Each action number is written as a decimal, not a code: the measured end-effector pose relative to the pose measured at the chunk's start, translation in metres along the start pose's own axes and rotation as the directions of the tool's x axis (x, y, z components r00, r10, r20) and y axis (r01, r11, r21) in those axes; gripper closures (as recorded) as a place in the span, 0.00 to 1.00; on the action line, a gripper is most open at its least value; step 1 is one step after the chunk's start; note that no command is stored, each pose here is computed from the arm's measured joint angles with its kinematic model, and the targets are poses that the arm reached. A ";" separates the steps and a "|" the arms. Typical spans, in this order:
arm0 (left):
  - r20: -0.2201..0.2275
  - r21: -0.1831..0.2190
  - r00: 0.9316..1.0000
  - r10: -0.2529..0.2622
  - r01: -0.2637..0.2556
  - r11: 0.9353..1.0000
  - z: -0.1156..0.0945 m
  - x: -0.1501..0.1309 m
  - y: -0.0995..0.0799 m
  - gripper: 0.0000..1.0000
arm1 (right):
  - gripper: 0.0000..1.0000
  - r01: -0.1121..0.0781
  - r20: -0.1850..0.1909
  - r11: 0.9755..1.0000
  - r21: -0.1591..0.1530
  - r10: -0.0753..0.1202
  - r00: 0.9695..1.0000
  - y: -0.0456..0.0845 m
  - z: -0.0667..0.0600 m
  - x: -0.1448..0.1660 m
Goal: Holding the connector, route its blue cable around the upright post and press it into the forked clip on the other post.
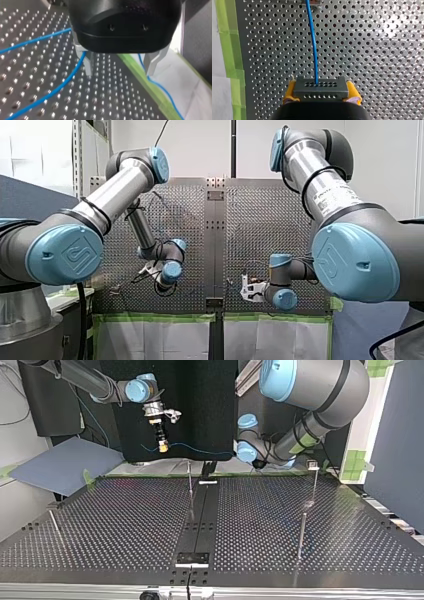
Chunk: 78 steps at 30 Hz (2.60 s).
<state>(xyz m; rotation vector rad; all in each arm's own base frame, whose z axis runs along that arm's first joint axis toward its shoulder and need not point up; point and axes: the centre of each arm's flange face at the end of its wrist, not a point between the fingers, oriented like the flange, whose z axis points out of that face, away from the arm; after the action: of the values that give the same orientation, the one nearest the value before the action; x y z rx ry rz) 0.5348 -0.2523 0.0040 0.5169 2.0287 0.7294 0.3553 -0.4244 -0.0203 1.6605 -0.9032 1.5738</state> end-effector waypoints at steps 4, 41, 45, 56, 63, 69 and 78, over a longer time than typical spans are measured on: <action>0.002 0.044 1.000 -0.025 0.025 0.999 -0.003 0.000 -0.004 0.02 | 1.00 0.000 0.000 1.000 0.000 0.000 1.000 0.000 0.000 0.000; 0.088 0.316 0.925 -0.369 0.325 0.891 -0.013 -0.023 -0.038 0.02 | 1.00 -0.005 -0.012 1.000 -0.008 0.005 1.000 0.005 0.002 0.001; 0.091 0.355 0.912 -0.400 0.346 0.869 -0.019 -0.028 -0.045 0.02 | 1.00 -0.006 -0.015 1.000 -0.012 0.006 1.000 0.007 0.002 0.002; 0.040 0.404 0.888 -0.459 0.406 0.820 -0.030 -0.016 -0.056 0.02 | 1.00 -0.013 -0.023 0.999 -0.029 0.012 1.000 0.016 0.004 0.002; 0.030 0.386 0.852 -0.522 0.472 0.793 -0.028 -0.018 -0.050 0.02 | 1.00 -0.014 -0.023 0.999 -0.033 0.013 1.000 0.019 0.005 0.002; 0.041 0.341 0.807 -0.589 0.543 0.767 -0.026 -0.025 -0.039 0.02 | 1.00 -0.014 -0.022 0.999 -0.033 0.013 1.000 0.019 0.005 0.002; 0.052 0.295 0.746 -0.664 0.624 0.723 -0.035 -0.033 -0.022 0.02 | 1.00 -0.014 -0.023 0.999 -0.033 0.013 1.000 0.019 0.005 0.002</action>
<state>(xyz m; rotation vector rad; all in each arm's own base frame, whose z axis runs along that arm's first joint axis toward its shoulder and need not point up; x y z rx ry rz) 0.5202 -0.2994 0.0243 -0.0268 1.9742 -0.0140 0.3421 -0.4383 -0.0180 1.6141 -0.9252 1.5754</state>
